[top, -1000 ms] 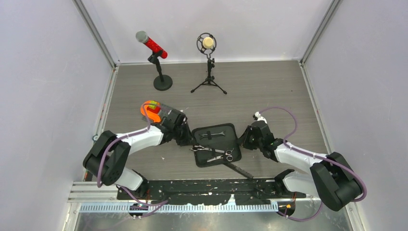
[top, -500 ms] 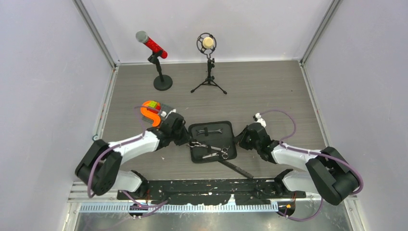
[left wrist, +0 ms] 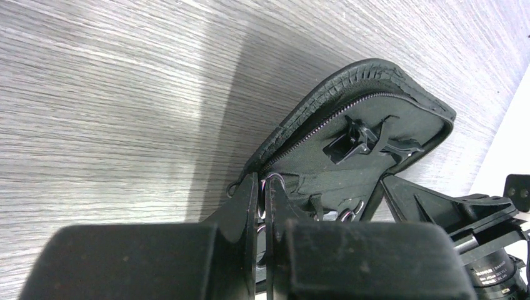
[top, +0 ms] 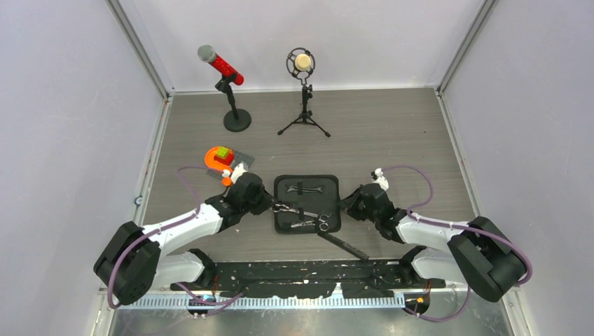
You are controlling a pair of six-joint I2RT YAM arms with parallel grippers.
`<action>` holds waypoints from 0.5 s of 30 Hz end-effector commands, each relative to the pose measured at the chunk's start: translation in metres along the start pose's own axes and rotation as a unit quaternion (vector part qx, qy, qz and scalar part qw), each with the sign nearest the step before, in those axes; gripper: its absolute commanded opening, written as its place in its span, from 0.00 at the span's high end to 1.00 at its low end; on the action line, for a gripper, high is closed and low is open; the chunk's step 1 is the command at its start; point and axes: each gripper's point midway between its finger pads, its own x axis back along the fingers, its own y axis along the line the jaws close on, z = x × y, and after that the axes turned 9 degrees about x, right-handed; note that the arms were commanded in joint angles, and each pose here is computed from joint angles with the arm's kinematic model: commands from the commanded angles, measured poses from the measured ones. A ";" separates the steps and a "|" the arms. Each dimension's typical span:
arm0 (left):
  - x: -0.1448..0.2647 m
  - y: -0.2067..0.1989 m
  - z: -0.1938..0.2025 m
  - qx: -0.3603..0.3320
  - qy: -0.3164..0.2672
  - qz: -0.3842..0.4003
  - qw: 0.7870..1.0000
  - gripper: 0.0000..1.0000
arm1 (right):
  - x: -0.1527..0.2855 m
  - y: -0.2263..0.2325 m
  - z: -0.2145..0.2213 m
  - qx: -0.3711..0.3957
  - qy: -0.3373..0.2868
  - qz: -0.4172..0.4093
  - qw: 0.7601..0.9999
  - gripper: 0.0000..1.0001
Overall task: Sort the hair-cutting tools
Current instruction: Place the scissors in the hairdressing tool bag.
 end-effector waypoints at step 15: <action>0.020 -0.025 -0.037 -0.188 -0.071 0.010 0.980 0.32 | 0.012 0.018 -0.034 0.099 -0.039 0.014 0.994 0.42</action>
